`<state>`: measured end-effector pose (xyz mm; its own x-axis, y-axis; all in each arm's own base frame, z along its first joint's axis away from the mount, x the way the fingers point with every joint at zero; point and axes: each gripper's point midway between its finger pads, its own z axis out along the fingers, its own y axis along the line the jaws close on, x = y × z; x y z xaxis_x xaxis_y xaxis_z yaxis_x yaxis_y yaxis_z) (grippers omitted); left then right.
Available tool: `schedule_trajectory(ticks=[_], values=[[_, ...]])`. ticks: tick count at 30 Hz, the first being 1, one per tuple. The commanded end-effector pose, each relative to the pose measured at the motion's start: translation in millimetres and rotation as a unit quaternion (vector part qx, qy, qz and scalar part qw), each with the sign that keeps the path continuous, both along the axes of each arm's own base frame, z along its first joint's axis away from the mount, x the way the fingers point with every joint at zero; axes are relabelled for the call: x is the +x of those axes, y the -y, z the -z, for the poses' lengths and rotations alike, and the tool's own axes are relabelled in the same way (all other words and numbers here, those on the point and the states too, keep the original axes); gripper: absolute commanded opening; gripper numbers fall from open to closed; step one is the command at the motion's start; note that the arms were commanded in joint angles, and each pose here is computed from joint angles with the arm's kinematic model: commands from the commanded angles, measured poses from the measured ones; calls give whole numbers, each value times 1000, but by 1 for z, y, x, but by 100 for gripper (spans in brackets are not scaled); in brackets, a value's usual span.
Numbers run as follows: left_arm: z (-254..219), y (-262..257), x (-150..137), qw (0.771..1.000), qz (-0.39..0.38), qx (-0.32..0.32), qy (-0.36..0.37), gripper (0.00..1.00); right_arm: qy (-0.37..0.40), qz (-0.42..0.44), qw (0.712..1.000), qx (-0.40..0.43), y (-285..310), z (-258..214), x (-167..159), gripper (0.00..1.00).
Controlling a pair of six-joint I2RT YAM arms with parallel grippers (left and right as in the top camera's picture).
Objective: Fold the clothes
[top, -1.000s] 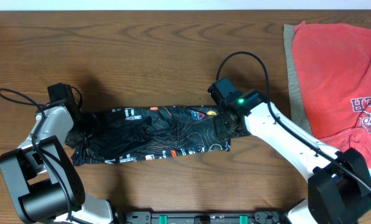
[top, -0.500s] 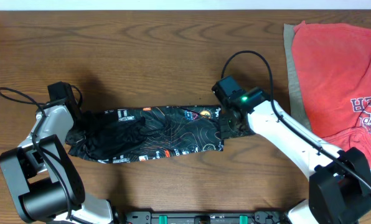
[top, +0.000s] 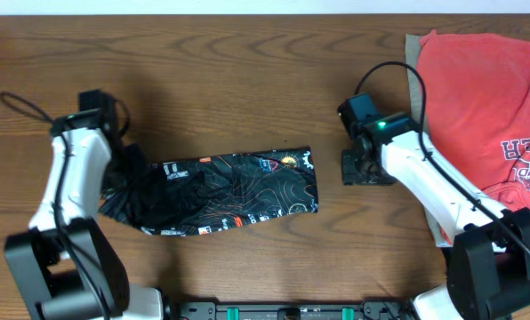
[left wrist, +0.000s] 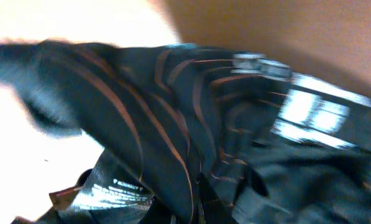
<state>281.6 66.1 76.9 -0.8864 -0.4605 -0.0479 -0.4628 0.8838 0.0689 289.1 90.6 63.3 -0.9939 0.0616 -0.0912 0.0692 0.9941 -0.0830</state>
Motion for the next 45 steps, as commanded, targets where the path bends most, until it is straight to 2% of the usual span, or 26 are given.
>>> schedule_trajectory(ticks=[1, 9, 18, 31, 39, 42, 45], values=[[-22, 38, 10, 999, 20, -19, 38, 6, 5, -4, 1000, -10, 14, -3, 6, 51], [-23, 123, 6, 996, 78, -30, 42, 6, 4, -1, 1000, -11, 18, -3, 7, 51], [-28, 197, 15, 985, 123, -58, 102, 6, -3, -1, 1000, -8, 17, -2, 4, 52], [-32, 230, 17, 981, 100, -116, 118, 6, -5, -9, 1000, -8, 16, -2, 3, 52], [-32, 252, 7, 975, 117, -157, 101, 7, -5, -9, 1000, -8, 16, -2, 3, 52], [-31, 251, 4, 976, 119, -155, 95, 6, -7, -13, 1000, -5, 15, -2, 2, 50], [-32, 252, 4, 975, 124, -155, 97, 6, -14, -55, 998, 37, -2, 0, 1, 46]])
